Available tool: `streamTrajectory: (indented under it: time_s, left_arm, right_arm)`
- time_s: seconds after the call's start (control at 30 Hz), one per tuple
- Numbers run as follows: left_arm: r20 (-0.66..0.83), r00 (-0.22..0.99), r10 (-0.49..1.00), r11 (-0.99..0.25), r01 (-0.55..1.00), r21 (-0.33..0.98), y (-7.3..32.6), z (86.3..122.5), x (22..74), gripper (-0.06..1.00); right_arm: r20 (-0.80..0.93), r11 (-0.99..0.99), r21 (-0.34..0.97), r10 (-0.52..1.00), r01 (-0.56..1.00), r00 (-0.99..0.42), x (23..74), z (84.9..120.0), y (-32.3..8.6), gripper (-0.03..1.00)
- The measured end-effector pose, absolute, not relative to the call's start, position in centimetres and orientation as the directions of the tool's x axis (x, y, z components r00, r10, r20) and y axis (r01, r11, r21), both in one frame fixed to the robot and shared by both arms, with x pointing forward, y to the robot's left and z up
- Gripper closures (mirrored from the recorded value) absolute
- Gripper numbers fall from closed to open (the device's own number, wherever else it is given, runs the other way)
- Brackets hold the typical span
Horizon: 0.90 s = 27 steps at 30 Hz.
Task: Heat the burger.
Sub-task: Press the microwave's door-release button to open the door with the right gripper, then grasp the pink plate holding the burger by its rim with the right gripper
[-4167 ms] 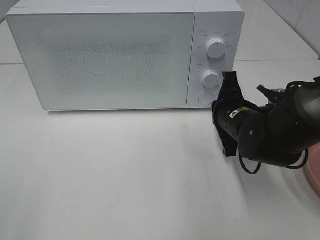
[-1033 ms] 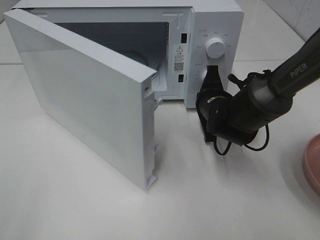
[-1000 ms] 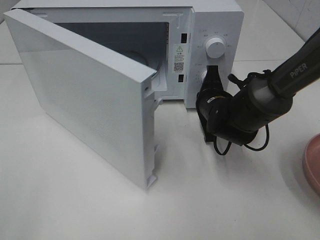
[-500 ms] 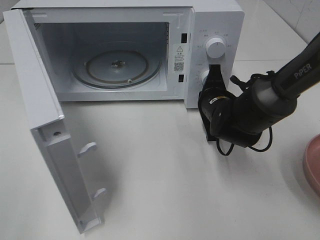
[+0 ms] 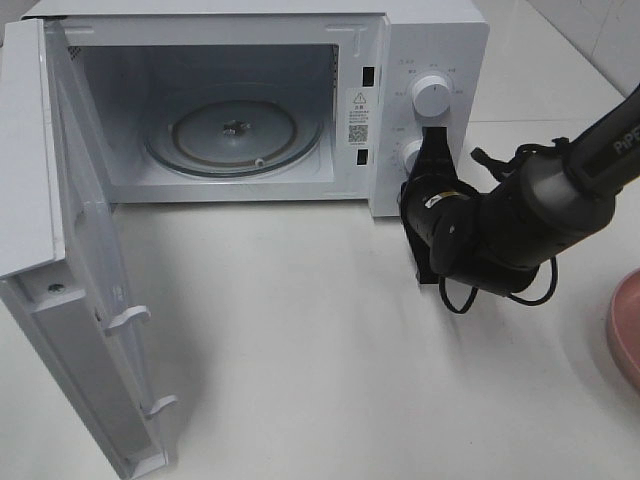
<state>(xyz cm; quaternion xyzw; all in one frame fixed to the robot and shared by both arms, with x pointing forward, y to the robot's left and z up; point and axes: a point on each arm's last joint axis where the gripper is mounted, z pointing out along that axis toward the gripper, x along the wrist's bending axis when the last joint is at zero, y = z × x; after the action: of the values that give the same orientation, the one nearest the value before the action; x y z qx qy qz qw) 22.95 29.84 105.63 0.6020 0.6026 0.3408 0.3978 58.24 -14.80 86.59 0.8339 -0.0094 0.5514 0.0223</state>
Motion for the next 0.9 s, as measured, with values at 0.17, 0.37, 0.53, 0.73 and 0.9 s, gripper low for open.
streamTrajectory:
  time_s: [0.17, 0.37, 0.53, 0.73, 0.9]
  left_arm:
    - [-0.069, 0.041, 0.997, 0.043, 0.454, 0.890, 29.8, 105.6, 22.9, -0.04]
    - [-0.069, 0.041, 0.997, 0.043, 0.454, 0.890, 29.8, 105.6, 22.9, -0.04]
    - [-0.069, 0.041, 0.997, 0.043, 0.454, 0.890, 29.8, 105.6, 22.9, -0.04]
    - [-0.069, 0.041, 0.997, 0.043, 0.454, 0.890, 29.8, 105.6, 22.9, -0.04]
    - [-0.069, 0.041, 0.997, 0.043, 0.454, 0.890, 29.8, 105.6, 22.9, -0.04]
  right_arm:
    - [0.912, -0.998, 0.061, 0.060, 0.012, 0.405, 57.9, 87.7, -14.7, 0.94]
    - [0.860, -0.986, 0.126, 0.165, 0.112, 0.484, 56.6, 88.0, -14.8, 0.94]
    - [0.822, -0.960, 0.195, 0.271, 0.199, 0.501, 55.6, 88.7, -14.9, 0.94]
    - [0.747, -0.878, 0.317, 0.464, 0.358, 0.477, 54.7, 89.9, -15.0, 0.94]
    - [0.647, -0.748, 0.403, 0.640, 0.527, 0.414, 54.2, 91.0, -15.5, 0.94]
